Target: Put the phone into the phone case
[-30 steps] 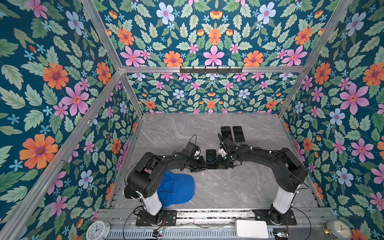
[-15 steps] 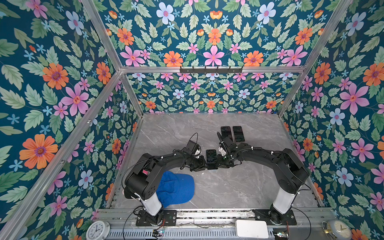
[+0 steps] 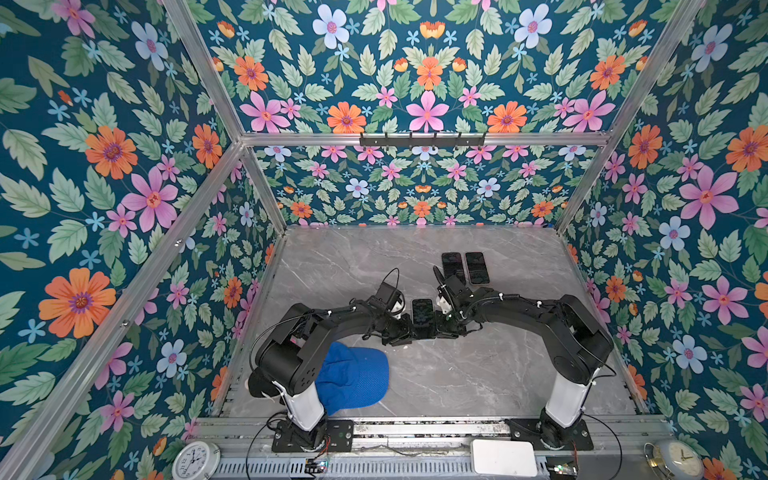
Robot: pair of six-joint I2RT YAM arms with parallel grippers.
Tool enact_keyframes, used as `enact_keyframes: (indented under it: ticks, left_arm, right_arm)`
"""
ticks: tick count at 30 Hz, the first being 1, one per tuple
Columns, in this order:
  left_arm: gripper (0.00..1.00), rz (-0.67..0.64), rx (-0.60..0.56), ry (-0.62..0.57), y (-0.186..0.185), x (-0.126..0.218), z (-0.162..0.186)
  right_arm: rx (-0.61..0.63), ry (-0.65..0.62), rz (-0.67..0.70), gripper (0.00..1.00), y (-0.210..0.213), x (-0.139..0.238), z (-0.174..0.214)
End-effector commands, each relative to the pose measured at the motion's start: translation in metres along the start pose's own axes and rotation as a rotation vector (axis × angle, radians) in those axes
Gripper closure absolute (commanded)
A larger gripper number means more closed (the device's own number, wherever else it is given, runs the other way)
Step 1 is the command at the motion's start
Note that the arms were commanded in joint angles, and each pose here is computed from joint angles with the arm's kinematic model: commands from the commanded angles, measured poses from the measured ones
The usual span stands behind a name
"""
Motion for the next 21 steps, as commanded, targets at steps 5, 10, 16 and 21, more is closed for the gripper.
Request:
enact_keyframes:
  ticks: [5,10,16,21]
  left_arm:
    - [0.73,-0.006,-0.007,0.006,0.0004,-0.0014,-0.0011]
    - [0.78,-0.002,-0.008,0.006,-0.0001,-0.0029,-0.0017]
    - [0.82,0.000,-0.013,0.003,-0.0013,-0.0029,-0.0027]
    - [0.84,0.004,-0.014,-0.001,-0.0033,-0.0015,-0.0037]
  right_arm:
    - [-0.007,0.011,-0.032,0.75,0.0037,-0.0020,0.0014]
    - [-0.008,0.011,-0.044,0.78,0.0050,-0.0025,0.0007]
    - [-0.009,0.014,-0.052,0.82,0.0059,-0.0038,0.0004]
    - [-0.011,0.017,-0.053,0.85,0.0059,-0.0044,0.0008]
Point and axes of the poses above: each gripper's point midway between its finger pads, its own x axis back along the fingers, its own y axis along the line the jaws close on, z = x × y, the point moved 5 cm from there along x, back along the fingers, and after that the axes turned 8 degrees about -x, right-handed, at the moved point
